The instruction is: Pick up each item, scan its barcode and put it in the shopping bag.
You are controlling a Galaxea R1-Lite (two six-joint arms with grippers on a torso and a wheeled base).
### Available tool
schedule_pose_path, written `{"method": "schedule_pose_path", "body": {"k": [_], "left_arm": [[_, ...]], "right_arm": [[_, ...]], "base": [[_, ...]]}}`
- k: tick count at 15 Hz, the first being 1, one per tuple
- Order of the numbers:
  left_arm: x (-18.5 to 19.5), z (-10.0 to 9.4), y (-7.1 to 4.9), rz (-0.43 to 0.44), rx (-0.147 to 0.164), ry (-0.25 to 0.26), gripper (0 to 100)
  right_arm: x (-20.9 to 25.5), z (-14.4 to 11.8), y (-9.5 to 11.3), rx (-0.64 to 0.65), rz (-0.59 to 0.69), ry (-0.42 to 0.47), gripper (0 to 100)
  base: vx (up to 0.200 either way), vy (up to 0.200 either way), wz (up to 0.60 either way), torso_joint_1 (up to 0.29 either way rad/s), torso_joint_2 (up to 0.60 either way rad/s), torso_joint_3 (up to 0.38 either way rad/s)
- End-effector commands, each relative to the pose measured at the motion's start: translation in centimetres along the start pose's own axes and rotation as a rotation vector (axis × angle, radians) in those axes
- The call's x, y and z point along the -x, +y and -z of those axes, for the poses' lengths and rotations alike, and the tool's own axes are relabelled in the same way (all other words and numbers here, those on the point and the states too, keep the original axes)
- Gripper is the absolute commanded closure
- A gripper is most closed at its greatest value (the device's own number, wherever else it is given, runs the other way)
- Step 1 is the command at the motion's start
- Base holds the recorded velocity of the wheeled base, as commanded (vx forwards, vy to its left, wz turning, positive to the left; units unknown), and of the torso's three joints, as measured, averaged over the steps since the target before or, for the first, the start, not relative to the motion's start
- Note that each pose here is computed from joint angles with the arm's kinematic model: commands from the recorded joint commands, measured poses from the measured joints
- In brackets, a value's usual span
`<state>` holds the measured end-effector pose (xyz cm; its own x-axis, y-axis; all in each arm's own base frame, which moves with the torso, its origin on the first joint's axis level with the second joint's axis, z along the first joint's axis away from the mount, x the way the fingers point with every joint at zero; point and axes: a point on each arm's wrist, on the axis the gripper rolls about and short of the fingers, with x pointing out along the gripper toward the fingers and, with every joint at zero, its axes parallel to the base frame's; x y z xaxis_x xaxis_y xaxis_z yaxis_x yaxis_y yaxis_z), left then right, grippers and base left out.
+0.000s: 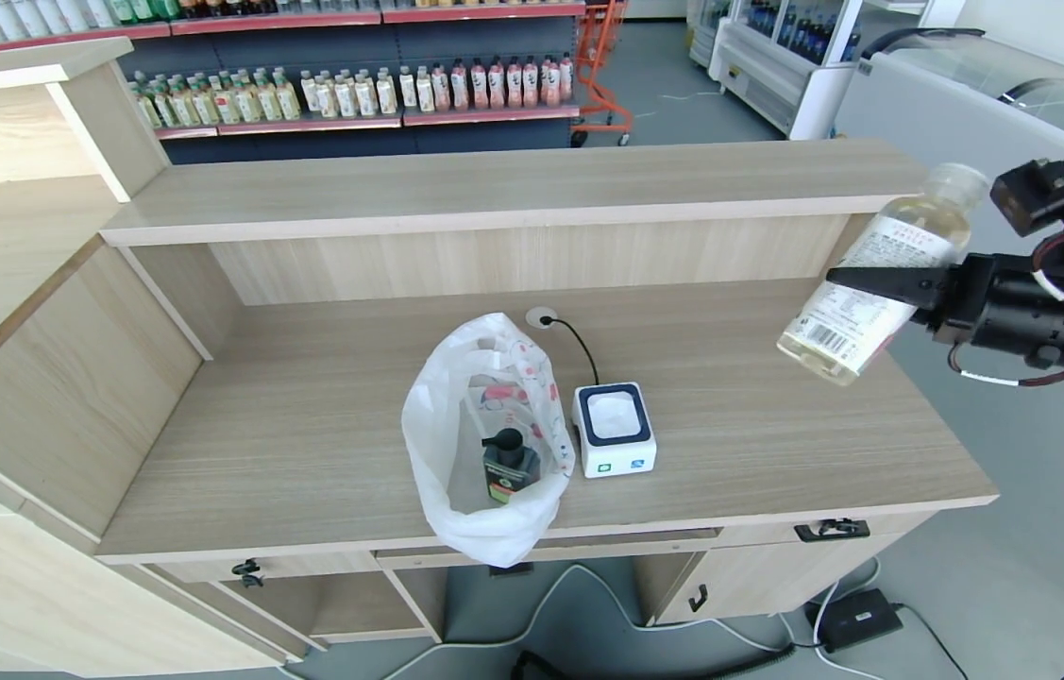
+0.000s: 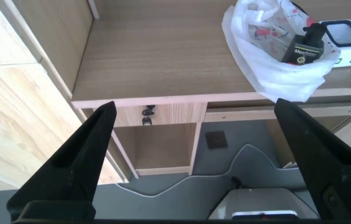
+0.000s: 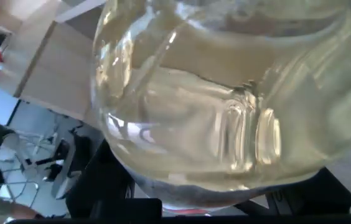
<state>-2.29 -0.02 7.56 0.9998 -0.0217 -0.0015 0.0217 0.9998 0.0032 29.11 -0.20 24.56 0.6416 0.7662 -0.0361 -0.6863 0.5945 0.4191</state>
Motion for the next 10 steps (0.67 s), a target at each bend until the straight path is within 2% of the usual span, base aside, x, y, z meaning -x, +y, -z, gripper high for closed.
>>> {"method": "schedule_pose_path", "body": {"k": [1,3,4,5,8,10], "left_arm": [[0.0,0.0,0.0,0.0,0.0,0.0,0],[0.0,0.0,0.0,0.0,0.0,0.0,0],[0.0,0.0,0.0,0.0,0.0,0.0,0],[0.0,0.0,0.0,0.0,0.0,0.0,0],[0.0,0.0,0.0,0.0,0.0,0.0,0],[0.0,0.0,0.0,0.0,0.0,0.0,0]], "right_arm": [[2.0,-1.0,7.2,0.075,-0.2,0.001,100],[1.6,-0.6,9.8,0.093,-0.289,0.016,100],[1.5,-0.4,10.4,0.096,-0.309,0.02,100],[1.8,0.0,12.1,0.111,-0.364,0.028,100],[2.4,0.2,13.6,0.131,-0.413,0.027,100],[3.2,0.2,15.8,0.075,-0.486,0.039,100]], "base": [[0.0,0.0,0.0,0.0,0.0,0.0],[0.0,0.0,0.0,0.0,0.0,0.0],[0.0,0.0,0.0,0.0,0.0,0.0],[0.0,0.0,0.0,0.0,0.0,0.0],[0.0,0.0,0.0,0.0,0.0,0.0],[0.0,0.0,0.0,0.0,0.0,0.0]]}}
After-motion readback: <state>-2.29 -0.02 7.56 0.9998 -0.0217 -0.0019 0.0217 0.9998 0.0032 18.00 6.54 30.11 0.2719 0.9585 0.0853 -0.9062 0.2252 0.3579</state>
